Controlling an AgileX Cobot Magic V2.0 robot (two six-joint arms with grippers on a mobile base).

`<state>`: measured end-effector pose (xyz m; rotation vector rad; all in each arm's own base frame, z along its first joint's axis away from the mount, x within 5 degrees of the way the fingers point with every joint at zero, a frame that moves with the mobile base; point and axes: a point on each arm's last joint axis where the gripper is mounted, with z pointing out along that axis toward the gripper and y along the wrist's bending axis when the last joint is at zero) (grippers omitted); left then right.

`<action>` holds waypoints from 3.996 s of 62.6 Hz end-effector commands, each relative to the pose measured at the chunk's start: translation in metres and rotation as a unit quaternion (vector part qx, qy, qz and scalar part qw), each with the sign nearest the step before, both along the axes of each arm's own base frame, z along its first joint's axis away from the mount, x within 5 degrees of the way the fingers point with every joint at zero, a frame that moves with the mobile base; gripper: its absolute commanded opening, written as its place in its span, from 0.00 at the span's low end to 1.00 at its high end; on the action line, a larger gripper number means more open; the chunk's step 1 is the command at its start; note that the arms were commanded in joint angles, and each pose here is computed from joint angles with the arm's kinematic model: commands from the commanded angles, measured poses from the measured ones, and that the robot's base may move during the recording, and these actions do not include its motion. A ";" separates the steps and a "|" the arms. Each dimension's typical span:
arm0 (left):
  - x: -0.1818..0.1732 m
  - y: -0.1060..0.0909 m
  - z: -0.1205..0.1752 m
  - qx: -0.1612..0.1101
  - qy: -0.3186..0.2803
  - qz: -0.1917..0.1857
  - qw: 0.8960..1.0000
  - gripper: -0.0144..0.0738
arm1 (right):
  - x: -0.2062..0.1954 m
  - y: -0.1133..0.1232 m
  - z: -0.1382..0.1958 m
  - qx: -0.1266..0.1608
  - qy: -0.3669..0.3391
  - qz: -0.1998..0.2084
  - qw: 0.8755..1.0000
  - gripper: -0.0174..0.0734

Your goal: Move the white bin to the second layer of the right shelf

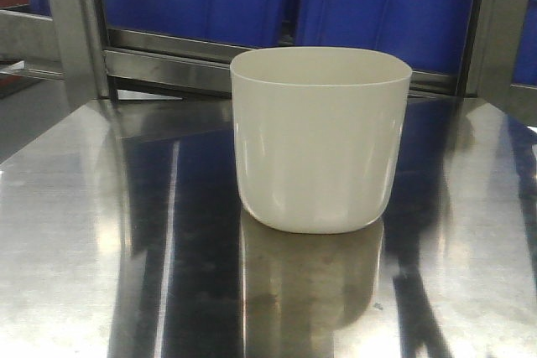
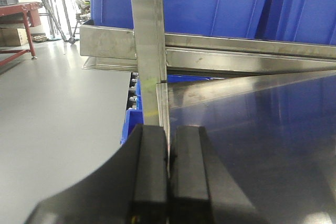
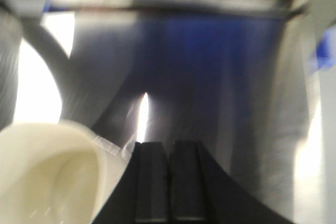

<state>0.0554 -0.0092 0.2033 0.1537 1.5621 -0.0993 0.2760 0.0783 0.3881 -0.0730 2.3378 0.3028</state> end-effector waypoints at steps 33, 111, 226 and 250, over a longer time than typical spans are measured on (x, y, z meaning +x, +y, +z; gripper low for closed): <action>0.000 0.000 -0.004 -0.010 -0.030 0.001 1.000 0.26 | 0.018 0.051 -0.009 -0.017 0.004 0.085 0.996 0.48; 0.000 0.000 -0.004 -0.010 -0.030 0.001 1.000 0.26 | 0.051 0.069 -0.076 -0.060 0.118 0.100 0.986 0.74; 0.000 0.000 -0.004 -0.010 -0.030 0.001 1.000 0.26 | -0.126 -0.046 0.004 -0.004 -0.262 -0.025 0.965 0.26; 0.000 0.000 -0.004 -0.010 -0.030 0.001 1.000 0.26 | -0.153 -0.052 -0.008 0.000 -0.277 -0.026 0.961 0.26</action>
